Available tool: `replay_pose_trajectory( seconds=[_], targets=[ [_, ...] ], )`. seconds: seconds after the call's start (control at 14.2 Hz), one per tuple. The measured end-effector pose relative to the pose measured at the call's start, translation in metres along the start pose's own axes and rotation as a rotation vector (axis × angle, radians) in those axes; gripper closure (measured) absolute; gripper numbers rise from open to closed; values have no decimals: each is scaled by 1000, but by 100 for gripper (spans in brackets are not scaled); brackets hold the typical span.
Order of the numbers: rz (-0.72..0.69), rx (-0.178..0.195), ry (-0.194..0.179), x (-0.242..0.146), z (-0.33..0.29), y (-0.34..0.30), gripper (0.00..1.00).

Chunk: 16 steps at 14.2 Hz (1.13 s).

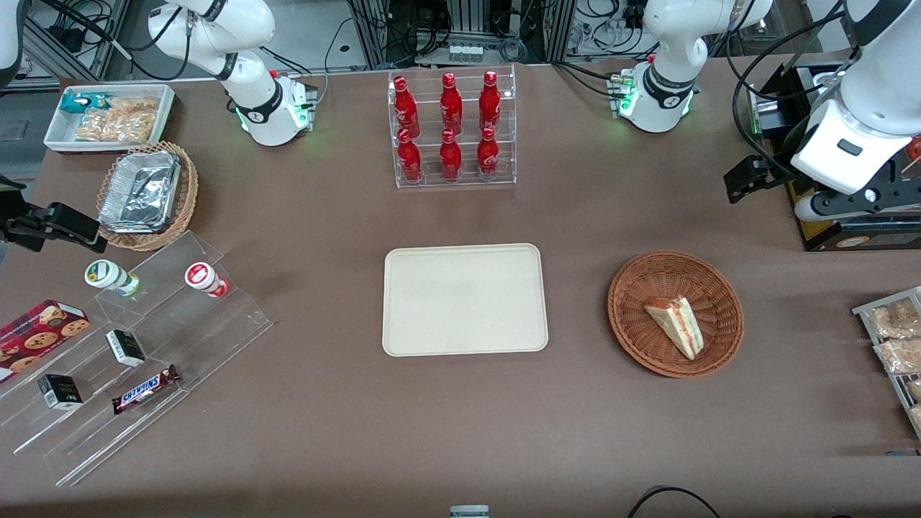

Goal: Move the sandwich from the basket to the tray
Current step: 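Move the left gripper over the wrapped sandwich in the wicker basket, then lower the open left gripper and close it on the sandwich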

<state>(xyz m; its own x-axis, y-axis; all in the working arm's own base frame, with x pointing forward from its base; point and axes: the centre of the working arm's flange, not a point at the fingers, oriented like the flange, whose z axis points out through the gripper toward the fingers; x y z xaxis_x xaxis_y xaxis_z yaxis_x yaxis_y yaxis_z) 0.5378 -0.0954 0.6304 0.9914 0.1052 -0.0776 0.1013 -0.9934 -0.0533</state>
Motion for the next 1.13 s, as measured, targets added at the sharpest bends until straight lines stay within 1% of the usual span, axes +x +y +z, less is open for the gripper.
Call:
replay_pose_trajectory(
  seconds=[0.28, 0.42, 0.56, 0.78, 0.99, 1.06, 1.13],
  targets=[
    [-1, 2, -7, 1, 4, -1, 0],
    [-9, 11, -42, 5, 24, -4, 0],
    [-41, 8, -69, 23, 69, -19, 0],
    [-91, -14, -95, 60, 151, -32, 0],
    [-219, -33, -126, 91, 221, -24, 0],
    [-277, -34, -142, 97, 241, -22, 0],
    [-332, -26, -159, 102, 259, -21, 0]
  ],
)
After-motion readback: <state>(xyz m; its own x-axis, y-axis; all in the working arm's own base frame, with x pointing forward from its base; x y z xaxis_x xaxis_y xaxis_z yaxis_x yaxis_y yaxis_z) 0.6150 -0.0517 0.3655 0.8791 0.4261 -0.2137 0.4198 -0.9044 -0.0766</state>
